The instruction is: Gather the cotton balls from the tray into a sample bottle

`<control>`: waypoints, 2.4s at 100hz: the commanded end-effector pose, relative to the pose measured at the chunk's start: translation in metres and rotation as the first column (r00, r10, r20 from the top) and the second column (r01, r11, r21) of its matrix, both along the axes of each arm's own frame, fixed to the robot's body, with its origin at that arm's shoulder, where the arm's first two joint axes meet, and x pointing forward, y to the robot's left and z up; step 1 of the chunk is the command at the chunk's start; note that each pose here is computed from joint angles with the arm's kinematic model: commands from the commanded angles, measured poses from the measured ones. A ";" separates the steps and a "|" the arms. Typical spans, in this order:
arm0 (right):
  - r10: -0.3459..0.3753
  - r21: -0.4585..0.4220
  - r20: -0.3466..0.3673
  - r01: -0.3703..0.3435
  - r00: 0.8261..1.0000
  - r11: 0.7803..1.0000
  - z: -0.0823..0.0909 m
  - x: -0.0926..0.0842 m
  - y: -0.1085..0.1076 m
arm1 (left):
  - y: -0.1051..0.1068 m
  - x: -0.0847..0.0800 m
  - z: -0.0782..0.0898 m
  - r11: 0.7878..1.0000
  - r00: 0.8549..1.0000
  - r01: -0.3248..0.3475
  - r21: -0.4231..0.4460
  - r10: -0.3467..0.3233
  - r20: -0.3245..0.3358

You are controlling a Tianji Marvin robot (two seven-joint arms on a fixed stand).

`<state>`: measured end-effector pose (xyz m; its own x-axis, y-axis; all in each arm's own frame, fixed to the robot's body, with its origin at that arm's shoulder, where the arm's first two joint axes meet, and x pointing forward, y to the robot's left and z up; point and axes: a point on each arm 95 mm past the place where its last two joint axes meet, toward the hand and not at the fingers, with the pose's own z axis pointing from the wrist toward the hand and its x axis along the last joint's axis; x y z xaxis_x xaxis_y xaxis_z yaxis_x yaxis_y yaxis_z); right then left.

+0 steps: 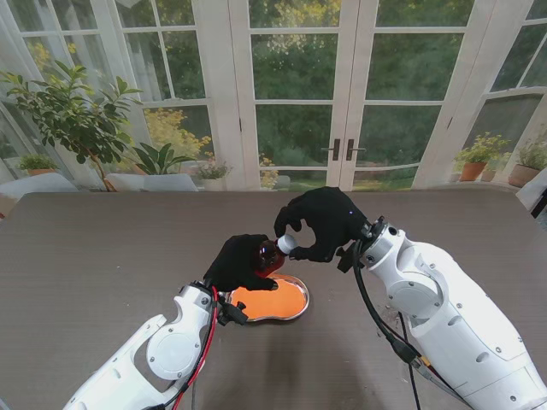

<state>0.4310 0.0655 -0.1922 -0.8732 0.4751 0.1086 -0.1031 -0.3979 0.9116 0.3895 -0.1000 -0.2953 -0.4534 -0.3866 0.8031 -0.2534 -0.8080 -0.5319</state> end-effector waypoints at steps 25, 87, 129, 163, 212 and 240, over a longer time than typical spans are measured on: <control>-0.004 0.008 0.006 0.004 1.000 1.000 -0.001 -0.001 0.009 | -0.003 -0.001 0.000 1.000 1.000 0.014 -0.002 -0.014 -0.002; -0.094 -0.037 -0.022 0.093 0.995 0.995 -0.002 0.000 0.017 | -0.007 0.002 0.001 1.000 1.000 0.025 -0.007 -0.025 0.002; -0.157 -0.082 0.016 0.158 0.987 0.984 0.001 -0.001 0.013 | -0.007 0.003 0.002 1.000 1.000 0.027 -0.006 -0.027 0.007; -0.212 -0.060 0.044 0.215 0.976 0.975 0.010 -0.002 0.003 | -0.008 0.003 0.001 1.000 1.000 0.027 -0.006 -0.027 0.003; -0.033 -0.059 -0.034 0.031 0.999 0.998 0.015 -0.001 -0.014 | -0.006 0.001 0.001 1.000 1.000 0.023 -0.003 -0.023 0.003; -0.037 -0.091 0.006 0.037 0.999 0.995 0.010 0.001 -0.007 | -0.006 0.001 0.001 1.000 1.000 0.025 -0.002 -0.025 0.003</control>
<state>0.4325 0.0551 -0.1789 -0.8549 0.5144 0.0673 -0.1225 -0.3262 0.9373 0.3910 -0.1032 -0.2959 -0.4630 -0.3797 0.8010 -0.2577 -0.8070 -0.5314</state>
